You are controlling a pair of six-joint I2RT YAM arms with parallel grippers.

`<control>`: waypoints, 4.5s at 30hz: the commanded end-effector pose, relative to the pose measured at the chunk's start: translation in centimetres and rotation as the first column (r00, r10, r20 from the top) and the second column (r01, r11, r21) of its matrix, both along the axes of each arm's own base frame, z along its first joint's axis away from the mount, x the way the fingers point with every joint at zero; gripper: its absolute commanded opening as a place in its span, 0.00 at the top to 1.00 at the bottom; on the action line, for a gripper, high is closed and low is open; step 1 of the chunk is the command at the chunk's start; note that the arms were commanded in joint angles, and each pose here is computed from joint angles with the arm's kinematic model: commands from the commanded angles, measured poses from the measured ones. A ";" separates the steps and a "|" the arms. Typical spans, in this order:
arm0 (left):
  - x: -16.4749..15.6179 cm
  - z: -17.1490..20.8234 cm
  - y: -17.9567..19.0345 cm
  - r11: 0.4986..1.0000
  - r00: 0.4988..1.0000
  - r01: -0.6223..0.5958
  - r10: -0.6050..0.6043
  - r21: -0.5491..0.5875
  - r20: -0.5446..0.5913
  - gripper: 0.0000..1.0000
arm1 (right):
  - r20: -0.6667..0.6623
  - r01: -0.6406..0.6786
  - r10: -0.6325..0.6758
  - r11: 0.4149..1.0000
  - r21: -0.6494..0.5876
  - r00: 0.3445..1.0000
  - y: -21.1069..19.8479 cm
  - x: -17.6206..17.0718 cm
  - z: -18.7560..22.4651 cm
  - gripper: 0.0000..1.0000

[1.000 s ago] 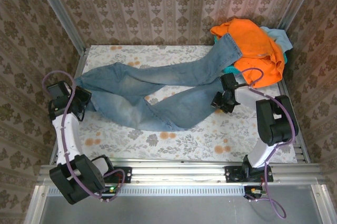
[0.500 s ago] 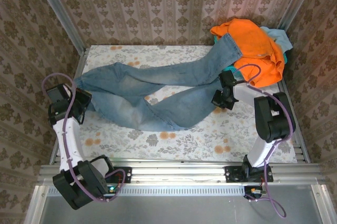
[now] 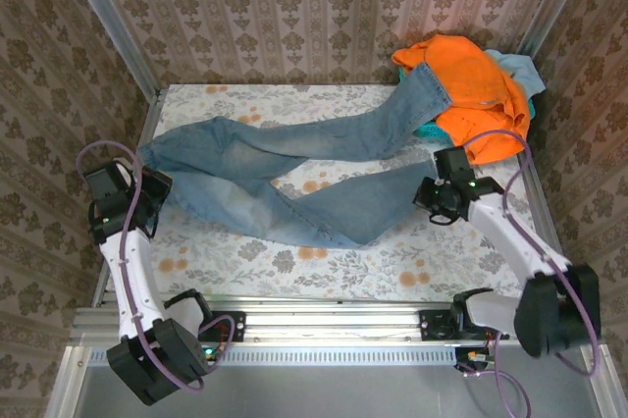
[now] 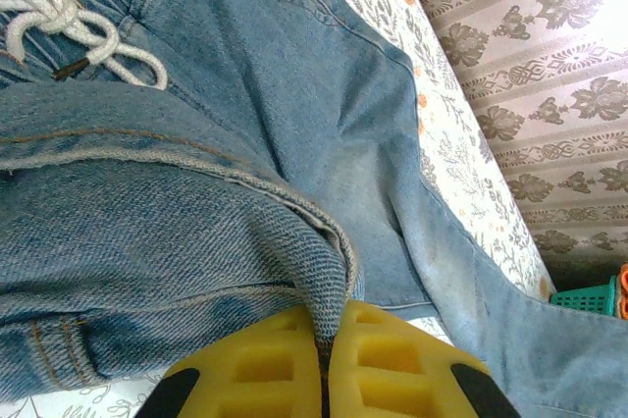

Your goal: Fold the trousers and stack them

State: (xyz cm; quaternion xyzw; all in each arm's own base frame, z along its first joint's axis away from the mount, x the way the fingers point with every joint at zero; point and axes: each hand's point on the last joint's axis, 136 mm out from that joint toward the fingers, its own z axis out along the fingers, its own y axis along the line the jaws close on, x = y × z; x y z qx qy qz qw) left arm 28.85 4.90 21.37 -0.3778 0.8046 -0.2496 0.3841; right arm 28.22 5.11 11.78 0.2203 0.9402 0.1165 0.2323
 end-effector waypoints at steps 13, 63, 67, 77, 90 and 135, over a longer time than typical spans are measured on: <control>2.7 8.0 -1.2 0.998 0.983 0.050 -0.056 0.036 0.174 1.00 | 0.383 -0.236 0.166 0.961 0.143 0.909 5.6 1.0 17.6 1.00; 13.2 4.2 -0.5 0.997 0.995 0.069 -0.067 -0.032 0.068 1.00 | -0.190 0.006 0.020 0.991 0.131 0.982 0.7 6.5 -7.5 1.00; 12.5 6.1 0.1 0.998 0.995 0.054 -0.052 -0.023 0.088 1.00 | -0.041 0.078 -0.076 0.995 0.054 0.996 -2.7 5.7 -1.1 1.00; 9.2 8.1 3.6 0.998 0.993 -0.053 0.056 -0.033 0.106 1.00 | 0.156 0.324 -0.353 0.929 0.180 0.923 -12.8 2.9 7.7 1.00; 1.8 -2.0 -2.4 0.998 0.995 0.046 -0.050 -0.048 -0.088 1.00 | 0.054 0.465 -0.471 0.880 0.097 0.880 -14.3 -2.9 0.2 0.99; 5.6 4.4 -4.2 0.981 0.982 0.187 -0.189 0.044 0.022 0.30 | -0.395 -0.420 0.390 0.907 0.012 0.832 11.1 -8.4 -12.7 1.00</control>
